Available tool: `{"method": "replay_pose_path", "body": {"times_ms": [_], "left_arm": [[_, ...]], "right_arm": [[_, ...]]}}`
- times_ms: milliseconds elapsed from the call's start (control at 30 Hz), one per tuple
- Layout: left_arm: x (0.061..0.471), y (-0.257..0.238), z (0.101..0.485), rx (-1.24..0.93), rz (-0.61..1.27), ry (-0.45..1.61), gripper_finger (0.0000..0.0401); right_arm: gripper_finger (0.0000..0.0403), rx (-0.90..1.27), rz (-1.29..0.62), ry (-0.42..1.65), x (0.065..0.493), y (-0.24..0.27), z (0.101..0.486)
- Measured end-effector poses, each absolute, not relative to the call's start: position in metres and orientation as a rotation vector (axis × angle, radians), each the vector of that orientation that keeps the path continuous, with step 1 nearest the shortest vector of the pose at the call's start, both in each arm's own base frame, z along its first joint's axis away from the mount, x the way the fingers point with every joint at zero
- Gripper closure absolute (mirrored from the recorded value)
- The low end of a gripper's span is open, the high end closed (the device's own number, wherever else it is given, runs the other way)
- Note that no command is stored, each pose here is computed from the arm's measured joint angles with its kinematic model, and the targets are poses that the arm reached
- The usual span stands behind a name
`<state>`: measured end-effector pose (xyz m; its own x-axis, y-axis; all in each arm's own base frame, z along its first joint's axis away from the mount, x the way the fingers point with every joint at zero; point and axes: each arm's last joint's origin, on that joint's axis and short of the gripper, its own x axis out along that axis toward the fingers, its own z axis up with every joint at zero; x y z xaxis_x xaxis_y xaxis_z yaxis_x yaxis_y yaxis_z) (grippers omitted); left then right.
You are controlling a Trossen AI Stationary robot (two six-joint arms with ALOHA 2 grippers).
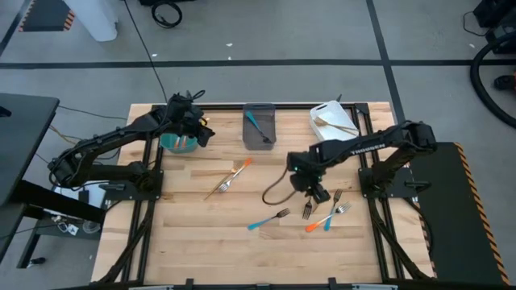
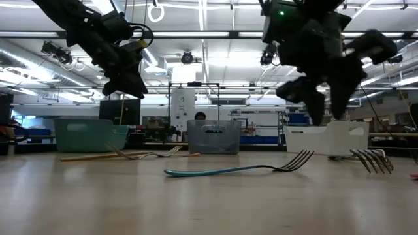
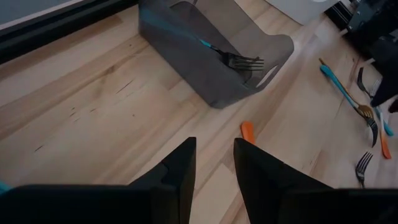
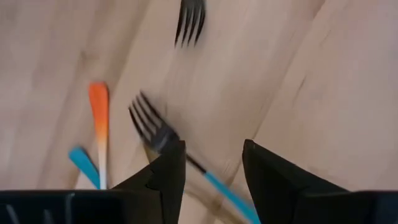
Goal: Sort silverware by color (type)
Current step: Put the top blue fork into the black bin
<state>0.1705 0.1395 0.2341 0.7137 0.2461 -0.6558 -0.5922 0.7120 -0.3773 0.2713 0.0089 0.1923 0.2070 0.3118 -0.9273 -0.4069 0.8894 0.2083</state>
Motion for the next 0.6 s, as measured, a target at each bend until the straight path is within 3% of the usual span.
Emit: {"method": "replay_pose_path", "body": {"times_ms": [600], "left_arm": [[0.17, 0.14, 0.234, -0.641, 0.507, 0.606, 0.0284]], "right_arm": [[0.0277, -0.286, 0.61, 1.289, 0.251, 0.027, 0.157]]}}
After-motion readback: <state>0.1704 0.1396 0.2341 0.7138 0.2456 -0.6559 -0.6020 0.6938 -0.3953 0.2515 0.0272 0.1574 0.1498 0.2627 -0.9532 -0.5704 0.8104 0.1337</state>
